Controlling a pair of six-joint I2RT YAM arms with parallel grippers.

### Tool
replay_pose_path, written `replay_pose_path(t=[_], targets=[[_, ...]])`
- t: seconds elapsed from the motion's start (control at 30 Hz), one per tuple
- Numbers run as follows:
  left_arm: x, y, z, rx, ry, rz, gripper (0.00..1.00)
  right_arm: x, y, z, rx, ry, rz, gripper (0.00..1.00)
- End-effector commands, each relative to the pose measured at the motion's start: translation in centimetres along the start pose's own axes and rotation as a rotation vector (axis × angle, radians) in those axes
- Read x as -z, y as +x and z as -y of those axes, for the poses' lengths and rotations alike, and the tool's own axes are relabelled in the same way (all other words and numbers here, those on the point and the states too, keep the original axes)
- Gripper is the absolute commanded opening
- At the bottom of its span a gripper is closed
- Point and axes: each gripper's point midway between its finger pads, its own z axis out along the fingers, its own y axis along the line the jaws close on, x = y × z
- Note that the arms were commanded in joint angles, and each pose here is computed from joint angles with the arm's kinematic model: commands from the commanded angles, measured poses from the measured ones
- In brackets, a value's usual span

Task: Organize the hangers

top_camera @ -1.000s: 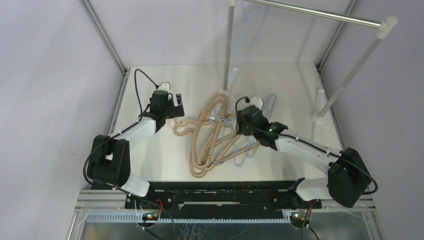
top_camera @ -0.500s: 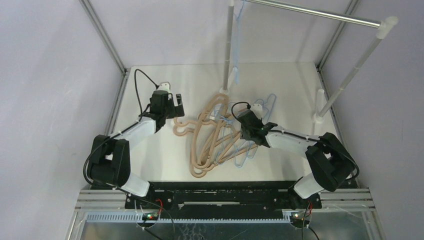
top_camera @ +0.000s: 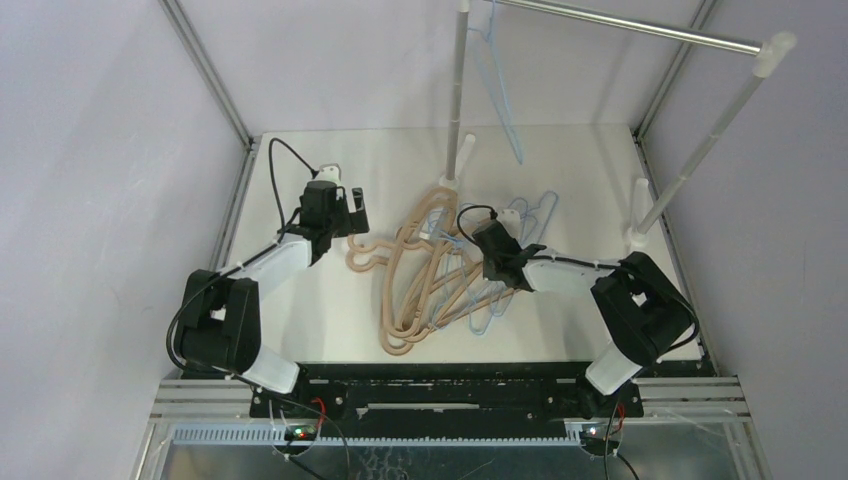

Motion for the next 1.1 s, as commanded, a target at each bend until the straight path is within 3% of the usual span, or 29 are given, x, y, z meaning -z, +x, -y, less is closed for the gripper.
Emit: replay_pose_path(t=[0.0,0.37,0.63,0.83,1.07], targets=[[0.4,-2.5,1.1,0.004,0.034,0.066,0.99,0.8,-3.1,-1.1,-0.030,-0.028,0.084,0.00],[0.6,-2.7,1.0,0.006,0.028,0.074,1.00,7.7,-7.3,-0.9,-0.127,-0.129,0.251,0.00],[0.6,-2.7,1.1,0.010,0.037,0.071,0.99,14.2,-13.1,3.4,-0.313,-0.193,0.473,0.00],[0.6,-2.6,1.4,0.015,0.050,0.069,0.99,16.7,-16.2,6.2,-0.407,-0.209,0.572,0.00],[0.8,-2.6,1.3,0.016,0.045,0.074,0.99,21.7,-20.0,0.7,-0.310,-0.581,0.652,0.00]])
